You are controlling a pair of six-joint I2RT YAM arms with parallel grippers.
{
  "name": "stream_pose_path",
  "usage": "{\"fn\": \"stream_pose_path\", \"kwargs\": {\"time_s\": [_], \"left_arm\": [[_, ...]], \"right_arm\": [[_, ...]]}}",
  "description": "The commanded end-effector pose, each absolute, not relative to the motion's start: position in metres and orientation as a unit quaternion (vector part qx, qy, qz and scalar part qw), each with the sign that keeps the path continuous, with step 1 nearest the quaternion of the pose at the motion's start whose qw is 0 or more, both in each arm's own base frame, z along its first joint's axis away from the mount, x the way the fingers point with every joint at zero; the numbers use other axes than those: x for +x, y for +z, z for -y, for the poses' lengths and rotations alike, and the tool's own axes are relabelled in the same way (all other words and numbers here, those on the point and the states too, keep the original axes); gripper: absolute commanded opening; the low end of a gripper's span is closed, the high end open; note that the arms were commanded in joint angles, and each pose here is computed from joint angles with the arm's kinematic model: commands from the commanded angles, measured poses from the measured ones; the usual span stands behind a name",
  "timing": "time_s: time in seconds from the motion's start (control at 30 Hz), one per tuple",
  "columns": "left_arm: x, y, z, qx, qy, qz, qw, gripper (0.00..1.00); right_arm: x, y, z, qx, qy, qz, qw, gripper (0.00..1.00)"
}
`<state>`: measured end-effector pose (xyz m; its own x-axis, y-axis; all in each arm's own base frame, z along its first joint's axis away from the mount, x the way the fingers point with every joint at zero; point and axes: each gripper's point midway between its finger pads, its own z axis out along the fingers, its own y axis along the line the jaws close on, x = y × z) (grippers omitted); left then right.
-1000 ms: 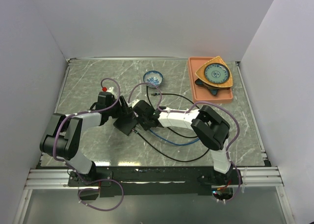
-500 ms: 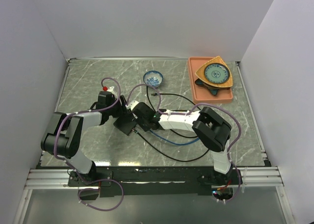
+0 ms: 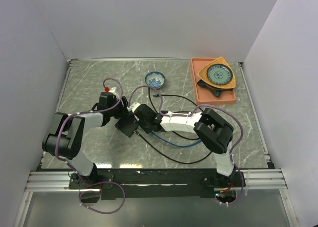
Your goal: Insert the plug into the switch port
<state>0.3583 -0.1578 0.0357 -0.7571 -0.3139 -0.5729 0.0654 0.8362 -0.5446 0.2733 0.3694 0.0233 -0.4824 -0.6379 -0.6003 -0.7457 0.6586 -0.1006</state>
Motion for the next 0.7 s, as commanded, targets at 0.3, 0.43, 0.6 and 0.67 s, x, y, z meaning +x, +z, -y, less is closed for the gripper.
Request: {"fn": "stream_pose_path", "kwargs": {"time_s": [0.3,0.43,0.6,0.67], "left_arm": [[0.329,0.017,0.177,-0.044,-0.316,-0.908,0.272,0.60],[0.327,0.017,0.180,-0.037,-0.325,-0.906,0.268,0.58],[0.326,0.018,0.183,-0.031,-0.332,-0.904,0.266,0.57],[0.325,0.020,0.184,-0.028,-0.336,-0.903,0.268,0.57]], "right_arm": [[0.300,0.066,-0.426,-0.407,0.151,-0.805,0.403,0.00],[0.303,0.072,-0.430,-0.412,0.152,-0.799,0.411,0.00],[0.306,0.081,-0.436,-0.419,0.157,-0.789,0.422,0.00],[0.305,0.084,-0.437,-0.423,0.162,-0.785,0.422,0.00]]}}
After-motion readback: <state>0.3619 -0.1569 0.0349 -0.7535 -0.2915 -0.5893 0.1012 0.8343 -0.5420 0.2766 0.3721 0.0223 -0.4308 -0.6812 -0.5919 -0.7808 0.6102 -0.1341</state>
